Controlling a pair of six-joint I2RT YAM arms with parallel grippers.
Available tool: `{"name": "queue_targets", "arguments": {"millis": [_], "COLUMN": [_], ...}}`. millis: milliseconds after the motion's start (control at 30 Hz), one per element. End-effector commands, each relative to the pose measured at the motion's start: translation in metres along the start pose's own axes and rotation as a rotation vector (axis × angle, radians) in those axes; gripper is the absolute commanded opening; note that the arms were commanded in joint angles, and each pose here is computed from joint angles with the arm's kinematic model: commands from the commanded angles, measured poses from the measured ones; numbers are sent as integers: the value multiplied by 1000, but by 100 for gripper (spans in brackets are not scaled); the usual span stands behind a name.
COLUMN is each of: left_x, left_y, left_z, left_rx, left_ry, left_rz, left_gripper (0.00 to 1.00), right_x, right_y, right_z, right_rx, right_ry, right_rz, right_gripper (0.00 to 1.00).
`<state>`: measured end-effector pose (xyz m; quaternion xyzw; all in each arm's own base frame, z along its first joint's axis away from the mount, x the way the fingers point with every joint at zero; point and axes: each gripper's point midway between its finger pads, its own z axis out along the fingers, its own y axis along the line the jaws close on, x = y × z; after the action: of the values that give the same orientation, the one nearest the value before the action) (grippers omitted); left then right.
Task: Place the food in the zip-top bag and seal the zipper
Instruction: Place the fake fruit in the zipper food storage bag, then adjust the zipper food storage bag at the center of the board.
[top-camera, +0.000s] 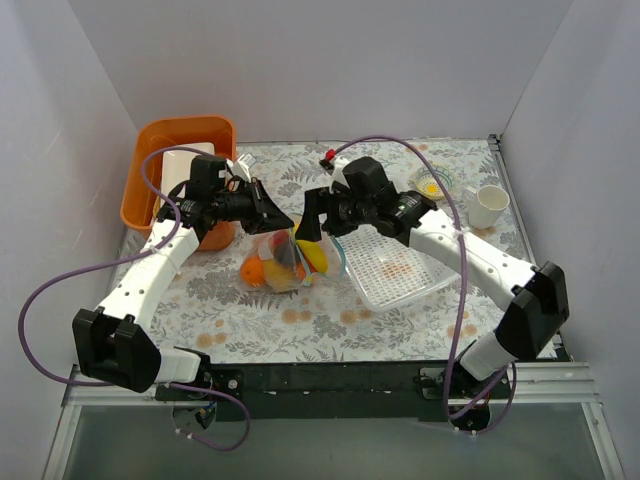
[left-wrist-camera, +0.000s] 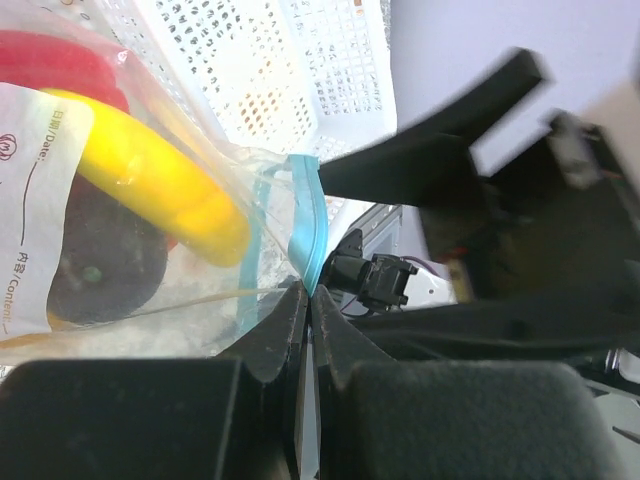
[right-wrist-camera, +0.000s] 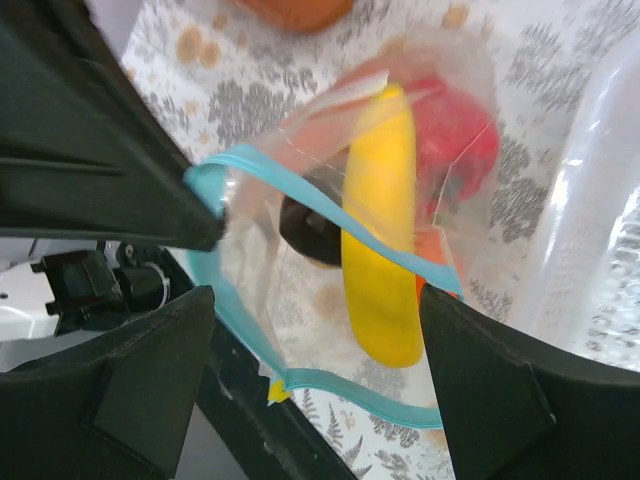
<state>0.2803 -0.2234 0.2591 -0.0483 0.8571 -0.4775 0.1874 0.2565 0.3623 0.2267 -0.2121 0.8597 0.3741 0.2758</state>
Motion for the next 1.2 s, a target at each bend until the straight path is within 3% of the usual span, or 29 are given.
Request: {"name": "queue_targets", "arguments": {"millis": [0,200,467,733,1067,1167], "left_x": [-12,-15,-13,-11,-10,-10], "left_y": [-29,-29,-26,-25,-24,-24], "left_z": [-19,-19,-18,-17,-16,-16], "left_rx": [36,29,25,27,30,32], "left_ry": [-89,-97,-88,-77,-71,-67], "left_rz": [60,59,51,52,52,51], "left_gripper": [0,0,0,0,0,0], "right_x": [-42,2,63,61,58,57], "right_y": [5,-43,-71,-87,-97,-96], "right_z": [-40,-54,-35,-24,-9,-4], "right_rx": [72,251,272,306,273,246], "right_ry": [-212,-183,-65,-89,-76,-70], "right_rz": [-66,23,106,125,141,139], "right_gripper": [90,84,68,61,41,39]}}
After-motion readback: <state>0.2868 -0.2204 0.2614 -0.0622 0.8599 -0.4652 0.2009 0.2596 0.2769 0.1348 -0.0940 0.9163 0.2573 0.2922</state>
